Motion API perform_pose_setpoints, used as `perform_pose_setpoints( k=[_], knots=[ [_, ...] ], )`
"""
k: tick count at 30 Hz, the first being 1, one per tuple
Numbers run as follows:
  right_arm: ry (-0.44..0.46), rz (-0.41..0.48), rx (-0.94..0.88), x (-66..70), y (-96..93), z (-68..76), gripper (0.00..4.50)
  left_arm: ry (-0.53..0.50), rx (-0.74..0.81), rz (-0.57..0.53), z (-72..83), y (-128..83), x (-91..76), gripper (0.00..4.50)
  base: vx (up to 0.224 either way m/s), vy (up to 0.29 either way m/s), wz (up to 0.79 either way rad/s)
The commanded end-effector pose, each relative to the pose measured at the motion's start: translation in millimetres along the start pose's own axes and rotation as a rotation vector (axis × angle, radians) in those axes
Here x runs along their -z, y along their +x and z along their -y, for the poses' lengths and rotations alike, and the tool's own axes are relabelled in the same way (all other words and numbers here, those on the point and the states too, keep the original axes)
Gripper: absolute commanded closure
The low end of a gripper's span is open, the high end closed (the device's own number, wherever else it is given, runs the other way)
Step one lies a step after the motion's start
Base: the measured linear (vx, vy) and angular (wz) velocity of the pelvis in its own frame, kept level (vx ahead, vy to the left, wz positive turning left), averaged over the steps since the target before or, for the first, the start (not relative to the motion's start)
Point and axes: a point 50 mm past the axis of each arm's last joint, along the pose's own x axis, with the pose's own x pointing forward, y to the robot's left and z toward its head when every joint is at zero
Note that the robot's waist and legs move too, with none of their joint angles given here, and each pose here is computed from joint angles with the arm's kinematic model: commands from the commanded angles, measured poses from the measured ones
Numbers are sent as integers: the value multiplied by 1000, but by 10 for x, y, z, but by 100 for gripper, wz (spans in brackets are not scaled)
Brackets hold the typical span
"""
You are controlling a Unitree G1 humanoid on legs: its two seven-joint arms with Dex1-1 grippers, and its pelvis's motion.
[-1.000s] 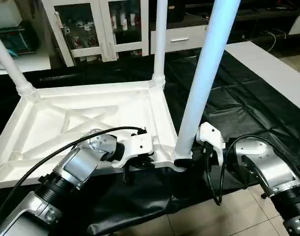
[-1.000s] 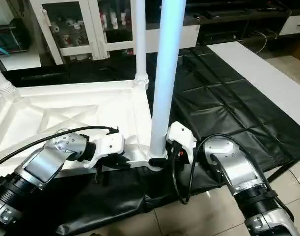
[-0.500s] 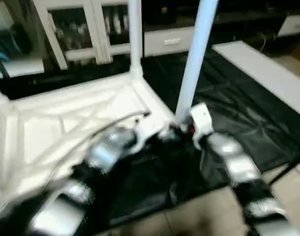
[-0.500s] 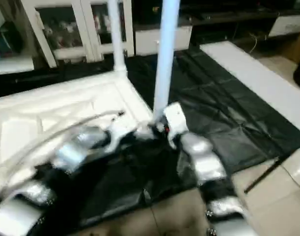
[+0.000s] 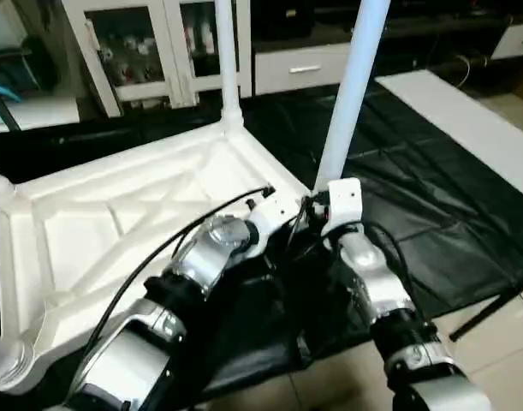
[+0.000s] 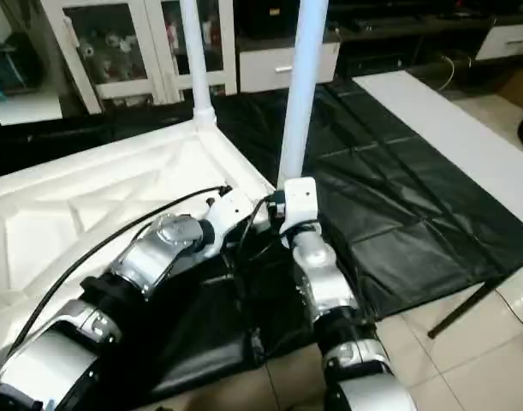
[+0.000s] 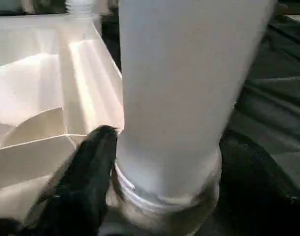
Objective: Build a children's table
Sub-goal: Rotate leg to tighten
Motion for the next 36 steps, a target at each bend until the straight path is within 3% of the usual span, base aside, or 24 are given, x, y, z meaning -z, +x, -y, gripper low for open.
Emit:
perform_pose_setpoints(
  k=[1,3,11,14,19,27,36],
  knots=[
    [1,90,-75,-183,-4,-40,107,7,-63,-108,-96,-83,260,450,0,0,0],
    [-2,82,-126,-213,-26,14,75,19,-33,-108,-77,-103,288,450,0,0,0],
    [-91,-30,-277,-216,-111,329,25,41,69,-105,-23,-192,373,450,0,0,0],
    [-124,-80,-491,-217,-250,435,6,79,218,-107,67,-280,408,450,0,0,0],
    [-179,-120,-777,-246,-471,456,6,133,440,-133,217,-412,453,450,0,0,0],
    [-207,-153,-848,-287,-448,482,6,141,480,-138,263,-458,435,450,0,0,0],
    [-315,-258,-892,-195,-366,471,6,144,485,-154,259,-489,434,450,0,0,0]
  ],
)
